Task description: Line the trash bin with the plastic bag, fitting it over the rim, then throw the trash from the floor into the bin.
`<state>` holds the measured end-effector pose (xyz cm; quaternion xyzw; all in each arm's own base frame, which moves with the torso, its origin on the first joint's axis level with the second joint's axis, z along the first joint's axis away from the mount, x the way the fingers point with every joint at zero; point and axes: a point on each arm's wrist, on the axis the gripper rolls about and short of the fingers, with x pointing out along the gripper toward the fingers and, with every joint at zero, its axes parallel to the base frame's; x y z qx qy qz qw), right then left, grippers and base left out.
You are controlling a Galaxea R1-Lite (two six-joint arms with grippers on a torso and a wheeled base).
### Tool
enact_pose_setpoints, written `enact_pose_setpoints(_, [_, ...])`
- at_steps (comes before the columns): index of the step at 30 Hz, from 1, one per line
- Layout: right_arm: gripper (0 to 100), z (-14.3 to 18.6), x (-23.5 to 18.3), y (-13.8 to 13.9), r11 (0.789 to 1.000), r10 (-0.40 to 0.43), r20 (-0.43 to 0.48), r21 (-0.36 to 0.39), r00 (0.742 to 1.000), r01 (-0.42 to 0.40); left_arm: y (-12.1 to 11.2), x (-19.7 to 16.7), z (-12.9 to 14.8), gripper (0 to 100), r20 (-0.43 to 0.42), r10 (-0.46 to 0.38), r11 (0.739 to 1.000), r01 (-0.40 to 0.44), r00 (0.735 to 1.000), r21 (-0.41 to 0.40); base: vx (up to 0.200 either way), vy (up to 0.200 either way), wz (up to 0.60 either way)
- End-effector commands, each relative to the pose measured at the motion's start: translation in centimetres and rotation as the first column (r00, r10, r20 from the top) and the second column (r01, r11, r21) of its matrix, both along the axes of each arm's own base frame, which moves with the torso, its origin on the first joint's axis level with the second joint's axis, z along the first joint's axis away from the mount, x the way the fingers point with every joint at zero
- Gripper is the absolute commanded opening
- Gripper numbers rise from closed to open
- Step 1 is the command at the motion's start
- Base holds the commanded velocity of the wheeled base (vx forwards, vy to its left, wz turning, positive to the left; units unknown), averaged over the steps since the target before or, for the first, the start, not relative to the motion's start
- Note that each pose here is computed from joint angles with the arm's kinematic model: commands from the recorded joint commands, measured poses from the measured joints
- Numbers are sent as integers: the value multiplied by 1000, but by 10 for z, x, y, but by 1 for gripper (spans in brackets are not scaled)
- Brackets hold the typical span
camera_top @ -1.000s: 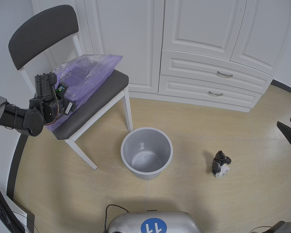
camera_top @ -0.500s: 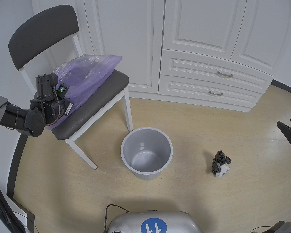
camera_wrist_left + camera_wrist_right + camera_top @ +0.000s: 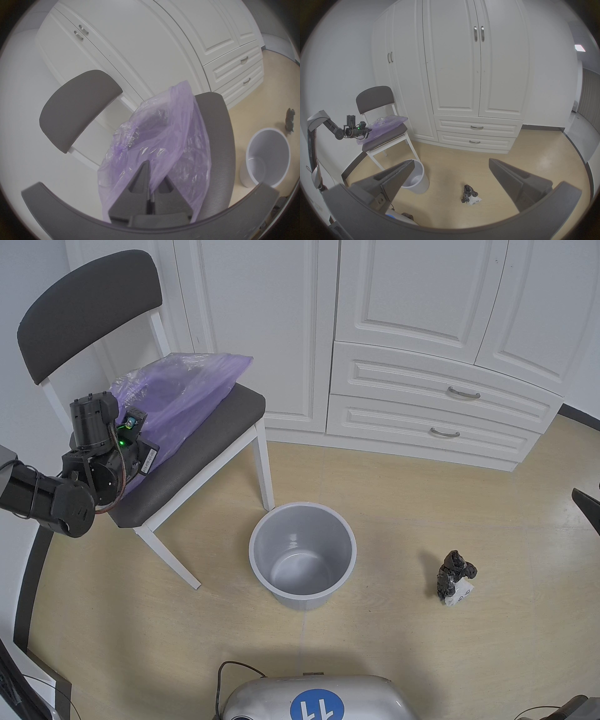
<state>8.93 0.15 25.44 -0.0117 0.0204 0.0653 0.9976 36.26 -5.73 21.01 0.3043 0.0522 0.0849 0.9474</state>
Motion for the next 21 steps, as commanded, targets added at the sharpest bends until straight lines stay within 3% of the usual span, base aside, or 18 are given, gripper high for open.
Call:
enact_pose_setpoints(1, [100,0,-5,0,1000,2,15,-10,1000,-2,-6,-12,-8,0,-8,-24,1000,24,1000,-6,0,0,0])
enact_pose_setpoints(6, [100,6,-11,0,1000,-12,51,-4,999,12,-21,-21,-11,0,-4,-67,994,67,998,-87,0,0,0])
enact_pose_setpoints(7, [100,8,-16,-1,1000,-26,71,-5,997,26,-32,-27,-13,0,-1,-93,984,92,996,-152,0,0,0])
enact_pose_setpoints(10, [100,10,-20,-2,999,-36,88,-6,995,37,-35,-38,-16,0,-3,-108,970,105,994,-221,0,0,0])
enact_pose_setpoints(14, [100,16,-14,-1,1000,-24,86,-5,996,25,-34,-52,-26,0,-16,-113,964,106,993,-245,0,0,0])
enact_pose_setpoints(18, [100,23,-4,0,1000,3,78,-5,997,-3,-34,-57,-33,0,10,-121,961,120,993,-249,0,0,0])
enact_pose_setpoints(21, [100,18,6,13,991,127,29,44,991,-128,-42,-66,-40,0,70,-155,950,168,985,-263,0,0,0])
